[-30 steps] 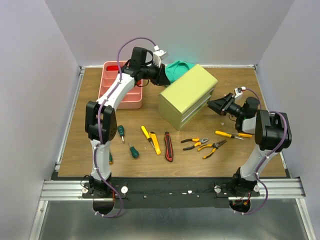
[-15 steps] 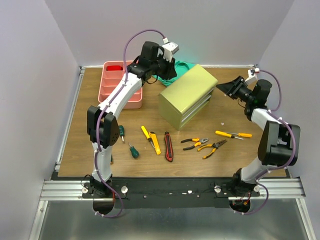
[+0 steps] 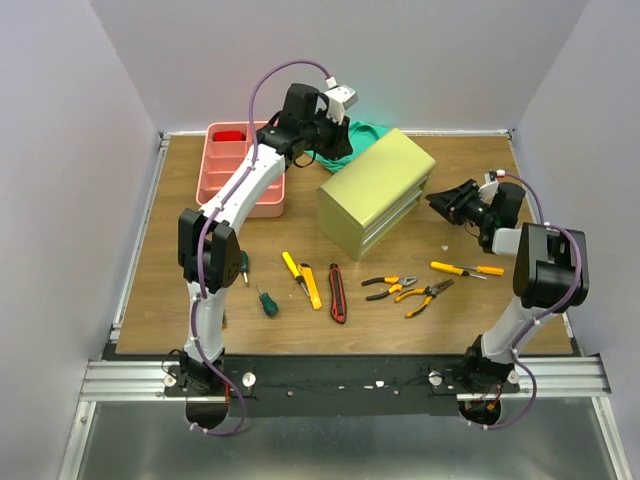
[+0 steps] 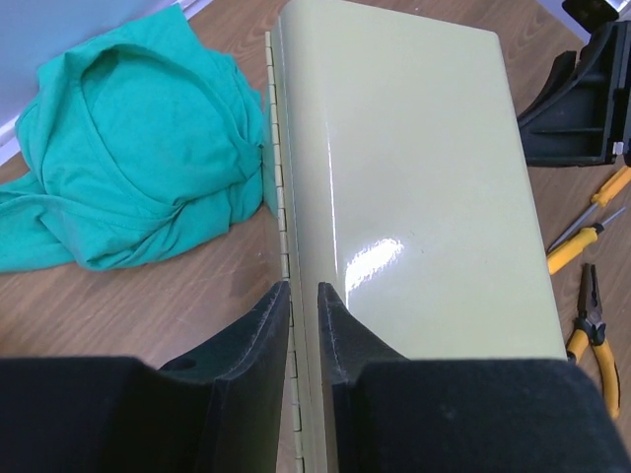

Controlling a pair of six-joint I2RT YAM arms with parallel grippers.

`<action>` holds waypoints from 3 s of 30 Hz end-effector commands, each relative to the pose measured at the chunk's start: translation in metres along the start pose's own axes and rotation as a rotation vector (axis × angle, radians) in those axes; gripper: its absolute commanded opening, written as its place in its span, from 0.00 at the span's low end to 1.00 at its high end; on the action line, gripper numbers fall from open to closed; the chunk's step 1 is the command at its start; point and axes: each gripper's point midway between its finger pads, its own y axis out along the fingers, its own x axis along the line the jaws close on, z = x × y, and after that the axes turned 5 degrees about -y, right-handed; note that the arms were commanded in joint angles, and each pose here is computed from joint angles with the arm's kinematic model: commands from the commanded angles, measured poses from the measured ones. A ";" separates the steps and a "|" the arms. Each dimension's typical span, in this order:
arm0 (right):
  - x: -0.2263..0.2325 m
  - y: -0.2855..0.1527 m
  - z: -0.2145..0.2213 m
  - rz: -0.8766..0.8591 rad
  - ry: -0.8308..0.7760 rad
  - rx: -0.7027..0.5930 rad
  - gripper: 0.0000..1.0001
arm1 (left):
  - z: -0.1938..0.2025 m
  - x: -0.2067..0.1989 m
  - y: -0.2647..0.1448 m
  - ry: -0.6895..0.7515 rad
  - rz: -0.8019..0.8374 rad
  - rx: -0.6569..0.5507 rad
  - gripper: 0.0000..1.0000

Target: Sort the tools into containers

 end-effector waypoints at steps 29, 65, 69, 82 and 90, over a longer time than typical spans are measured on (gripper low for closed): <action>0.026 0.049 -0.029 -0.198 0.096 0.014 0.44 | 0.058 -0.010 0.002 0.016 0.058 0.151 0.27; 0.101 0.076 0.001 -0.597 0.098 0.002 0.07 | 0.092 0.006 0.018 -0.017 0.047 0.221 0.27; 0.094 0.068 0.008 -0.549 0.089 0.010 0.01 | 0.092 0.009 0.018 -0.014 0.037 0.220 0.27; 0.061 0.023 -0.007 -0.424 0.062 0.018 0.01 | 0.094 0.011 0.021 -0.014 0.025 0.210 0.27; 0.045 0.012 -0.010 -0.410 0.086 0.091 0.01 | 0.099 0.010 0.020 -0.006 0.036 0.218 0.27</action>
